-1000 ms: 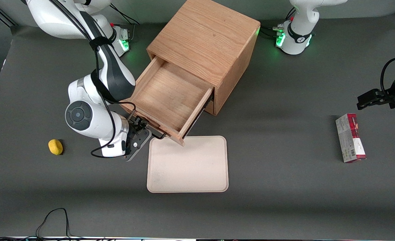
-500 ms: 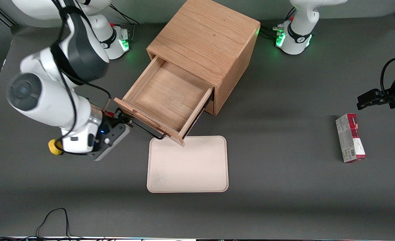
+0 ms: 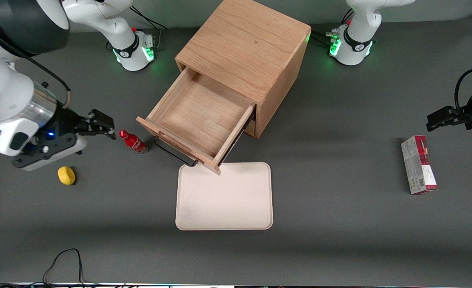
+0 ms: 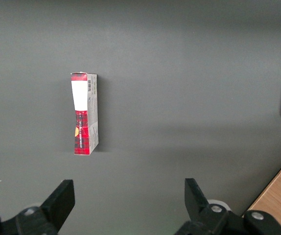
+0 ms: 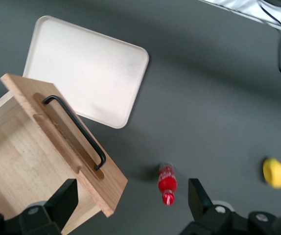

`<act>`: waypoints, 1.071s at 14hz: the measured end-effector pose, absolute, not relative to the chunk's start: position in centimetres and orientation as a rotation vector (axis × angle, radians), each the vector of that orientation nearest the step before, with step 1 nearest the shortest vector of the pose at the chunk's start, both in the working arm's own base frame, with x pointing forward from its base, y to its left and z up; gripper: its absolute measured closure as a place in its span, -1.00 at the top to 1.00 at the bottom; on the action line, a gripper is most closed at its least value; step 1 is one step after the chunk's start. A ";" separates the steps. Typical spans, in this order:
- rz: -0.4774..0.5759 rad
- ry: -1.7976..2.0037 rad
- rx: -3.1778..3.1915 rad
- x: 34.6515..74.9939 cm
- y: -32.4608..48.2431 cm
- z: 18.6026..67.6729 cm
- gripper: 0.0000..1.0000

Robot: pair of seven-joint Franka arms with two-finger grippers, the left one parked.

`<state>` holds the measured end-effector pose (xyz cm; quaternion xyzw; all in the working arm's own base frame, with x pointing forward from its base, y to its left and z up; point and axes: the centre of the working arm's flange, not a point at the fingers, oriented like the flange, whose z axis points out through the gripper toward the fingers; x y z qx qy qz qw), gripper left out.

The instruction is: Open upper drawer

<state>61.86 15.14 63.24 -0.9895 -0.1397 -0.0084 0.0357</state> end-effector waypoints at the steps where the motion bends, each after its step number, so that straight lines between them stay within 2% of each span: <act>1: -0.022 -0.367 -3.059 61.6 14.2 63.7 1.00; 8: 0.000 0.062 -3.100 61.3 3.7 63.8 1.00; 15: -0.105 0.128 -3.096 58.3 -0.6 61.8 1.00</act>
